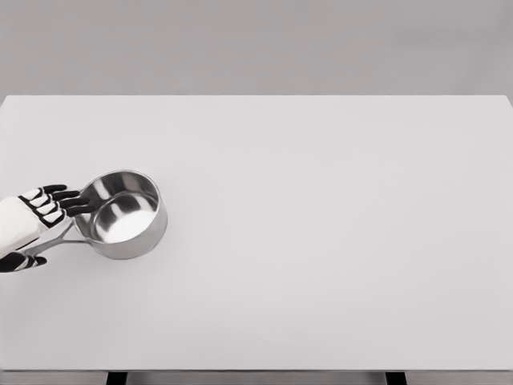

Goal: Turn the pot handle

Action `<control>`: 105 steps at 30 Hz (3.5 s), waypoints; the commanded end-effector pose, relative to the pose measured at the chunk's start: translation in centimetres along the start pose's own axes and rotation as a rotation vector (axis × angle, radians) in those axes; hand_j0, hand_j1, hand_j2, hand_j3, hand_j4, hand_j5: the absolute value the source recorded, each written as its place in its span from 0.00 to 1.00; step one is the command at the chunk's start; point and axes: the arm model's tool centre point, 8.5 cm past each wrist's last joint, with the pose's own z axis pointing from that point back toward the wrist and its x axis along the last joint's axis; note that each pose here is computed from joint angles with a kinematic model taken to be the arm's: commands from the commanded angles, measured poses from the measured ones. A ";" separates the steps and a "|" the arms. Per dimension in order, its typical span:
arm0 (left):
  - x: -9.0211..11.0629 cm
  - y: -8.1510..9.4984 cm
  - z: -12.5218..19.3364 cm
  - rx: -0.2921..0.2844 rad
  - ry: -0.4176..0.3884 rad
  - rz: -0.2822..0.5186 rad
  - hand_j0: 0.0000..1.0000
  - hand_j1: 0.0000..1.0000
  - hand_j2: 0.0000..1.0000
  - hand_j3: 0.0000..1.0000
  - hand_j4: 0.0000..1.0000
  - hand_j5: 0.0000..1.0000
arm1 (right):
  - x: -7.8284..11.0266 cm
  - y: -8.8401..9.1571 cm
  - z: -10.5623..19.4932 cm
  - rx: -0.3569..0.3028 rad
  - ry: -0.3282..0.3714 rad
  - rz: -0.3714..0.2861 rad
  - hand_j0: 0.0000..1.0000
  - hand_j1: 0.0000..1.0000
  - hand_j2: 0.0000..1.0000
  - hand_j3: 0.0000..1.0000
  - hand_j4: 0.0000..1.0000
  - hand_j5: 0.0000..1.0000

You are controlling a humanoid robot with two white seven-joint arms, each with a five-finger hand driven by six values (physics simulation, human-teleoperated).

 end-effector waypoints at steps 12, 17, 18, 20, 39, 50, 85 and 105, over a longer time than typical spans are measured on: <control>-0.3 0.5 0.2 0.015 0.012 -0.011 1.00 1.00 1.00 1.00 1.00 1.00 | 0.0 0.0 0.0 0.000 0.000 0.000 1.00 1.00 1.00 1.00 1.00 1.00; -0.7 0.9 0.4 0.022 0.024 -0.019 1.00 1.00 1.00 1.00 1.00 1.00 | 0.0 0.0 0.0 0.000 0.000 0.000 1.00 1.00 1.00 1.00 1.00 1.00; -0.7 0.9 0.4 0.023 0.026 -0.019 1.00 1.00 1.00 1.00 1.00 1.00 | 0.0 0.0 0.0 0.000 0.000 0.000 1.00 1.00 1.00 1.00 1.00 1.00; -0.9 1.0 0.5 0.024 0.030 -0.023 1.00 1.00 1.00 1.00 1.00 1.00 | 0.0 0.0 0.0 0.000 0.000 0.000 1.00 1.00 1.00 1.00 1.00 1.00; -1.8 1.7 0.9 0.036 0.061 -0.036 1.00 1.00 1.00 1.00 1.00 1.00 | 0.0 0.0 0.0 0.000 0.000 0.000 1.00 1.00 1.00 1.00 1.00 1.00; -2.7 1.7 1.4 0.036 0.091 -0.039 1.00 1.00 1.00 1.00 1.00 1.00 | 0.0 0.0 0.0 0.000 0.000 0.000 1.00 1.00 1.00 1.00 1.00 1.00; -5.0 1.0 2.3 0.038 0.170 -0.017 1.00 1.00 1.00 1.00 1.00 1.00 | 0.0 0.0 0.0 0.000 0.000 0.000 1.00 1.00 1.00 1.00 1.00 1.00; -5.0 -0.1 2.3 0.049 0.184 0.018 1.00 1.00 1.00 1.00 1.00 1.00 | 0.0 0.0 0.0 0.000 0.000 0.000 1.00 1.00 1.00 1.00 1.00 1.00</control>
